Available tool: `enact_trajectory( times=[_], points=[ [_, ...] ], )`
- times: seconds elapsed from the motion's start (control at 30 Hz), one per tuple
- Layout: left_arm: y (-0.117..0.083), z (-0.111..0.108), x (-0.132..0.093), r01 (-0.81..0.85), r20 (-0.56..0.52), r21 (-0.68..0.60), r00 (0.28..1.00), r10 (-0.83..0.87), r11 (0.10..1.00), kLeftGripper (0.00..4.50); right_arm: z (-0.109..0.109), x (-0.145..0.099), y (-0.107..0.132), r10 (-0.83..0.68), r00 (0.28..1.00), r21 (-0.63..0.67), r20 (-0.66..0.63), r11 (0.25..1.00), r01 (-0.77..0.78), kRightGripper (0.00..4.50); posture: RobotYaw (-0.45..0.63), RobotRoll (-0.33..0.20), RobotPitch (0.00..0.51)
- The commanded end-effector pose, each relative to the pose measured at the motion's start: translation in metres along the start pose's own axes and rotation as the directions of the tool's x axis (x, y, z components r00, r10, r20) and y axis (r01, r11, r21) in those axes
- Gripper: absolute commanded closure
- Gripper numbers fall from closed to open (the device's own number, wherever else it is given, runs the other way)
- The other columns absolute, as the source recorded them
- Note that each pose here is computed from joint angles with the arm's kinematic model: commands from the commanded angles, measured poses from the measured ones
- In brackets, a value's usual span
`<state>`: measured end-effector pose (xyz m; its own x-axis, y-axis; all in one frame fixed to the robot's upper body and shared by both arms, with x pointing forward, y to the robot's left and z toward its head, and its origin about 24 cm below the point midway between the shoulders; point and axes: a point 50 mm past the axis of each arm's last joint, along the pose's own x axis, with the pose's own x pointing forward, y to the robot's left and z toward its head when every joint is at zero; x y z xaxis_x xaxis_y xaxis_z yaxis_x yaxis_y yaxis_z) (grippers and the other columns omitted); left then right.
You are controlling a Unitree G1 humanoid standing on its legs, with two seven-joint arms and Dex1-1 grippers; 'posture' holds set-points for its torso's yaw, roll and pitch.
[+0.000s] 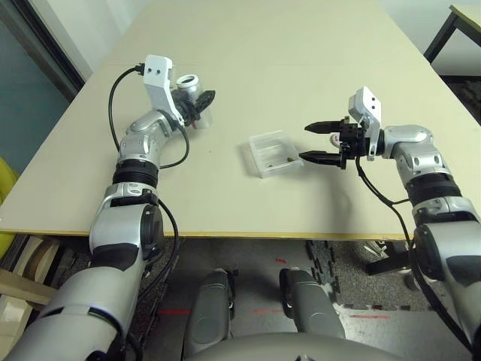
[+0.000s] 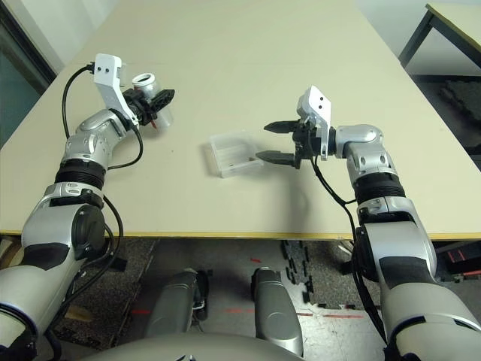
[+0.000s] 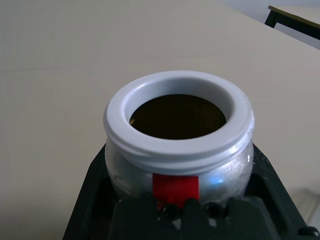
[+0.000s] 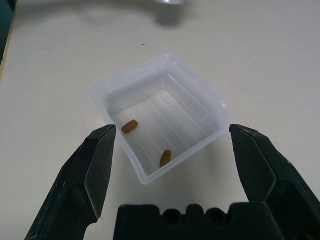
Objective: Pour the medicine from the bottle into the box.
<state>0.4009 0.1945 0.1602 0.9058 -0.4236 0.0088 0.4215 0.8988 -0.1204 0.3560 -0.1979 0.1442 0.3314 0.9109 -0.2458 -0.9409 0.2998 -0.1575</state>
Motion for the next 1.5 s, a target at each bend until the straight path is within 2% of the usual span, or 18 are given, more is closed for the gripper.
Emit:
enact_trajectory(
  times=[0.03,0.3,0.47,0.7,1.07,1.33,1.37,1.47,1.5],
  points=[
    [0.004,-0.006,-0.004,-0.022,0.033,-0.012,0.999,0.023,1.0,1.82,0.001,-0.002,0.001,0.002,1.0,-0.011,0.012,1.0,-0.002,0.0,-0.13,0.0,0.124],
    [0.007,-0.043,-0.013,-0.063,0.024,-0.02,0.998,0.064,0.998,1.82,0.001,-0.003,0.001,-0.004,1.0,-0.01,0.012,1.0,0.004,0.0,-0.14,0.0,0.13],
    [-0.002,-0.06,-0.01,-0.047,0.011,0.0,0.999,0.047,0.999,1.82,0.001,-0.004,0.0,-0.011,1.0,-0.009,0.009,1.0,0.011,0.0,-0.15,0.0,0.134],
    [-0.007,-0.063,-0.006,-0.055,0.022,0.012,0.998,0.055,0.998,1.82,0.001,-0.008,-0.001,-0.017,1.0,-0.001,0.0,1.0,0.017,0.0,-0.17,0.0,0.137],
    [-0.013,-0.049,0.002,-0.046,0.1,0.034,0.994,0.042,0.998,1.82,-0.001,-0.01,0.0,-0.018,1.0,0.005,-0.013,1.0,0.018,0.0,-0.17,0.0,0.139],
    [-0.014,-0.059,0.0,-0.046,0.058,0.039,0.997,0.044,0.998,1.82,-0.002,-0.009,0.0,-0.016,1.0,0.01,-0.016,1.0,0.017,0.0,-0.18,0.0,0.138],
    [-0.014,-0.06,0.0,-0.045,0.057,0.038,0.997,0.043,0.998,1.05,-0.002,-0.009,0.001,-0.016,1.0,0.01,-0.017,1.0,0.017,0.0,-0.18,0.0,0.138],
    [-0.014,-0.059,-0.001,-0.04,0.063,0.031,0.997,0.038,0.999,0.01,-0.003,-0.01,0.001,-0.017,1.0,0.011,-0.018,1.0,0.017,0.0,-0.17,0.0,0.136],
    [-0.013,-0.059,-0.002,-0.039,0.064,0.032,0.997,0.037,0.999,0.01,-0.003,-0.01,0.001,-0.017,1.0,0.012,-0.019,1.0,0.017,0.0,-0.17,0.0,0.136]
  ],
)
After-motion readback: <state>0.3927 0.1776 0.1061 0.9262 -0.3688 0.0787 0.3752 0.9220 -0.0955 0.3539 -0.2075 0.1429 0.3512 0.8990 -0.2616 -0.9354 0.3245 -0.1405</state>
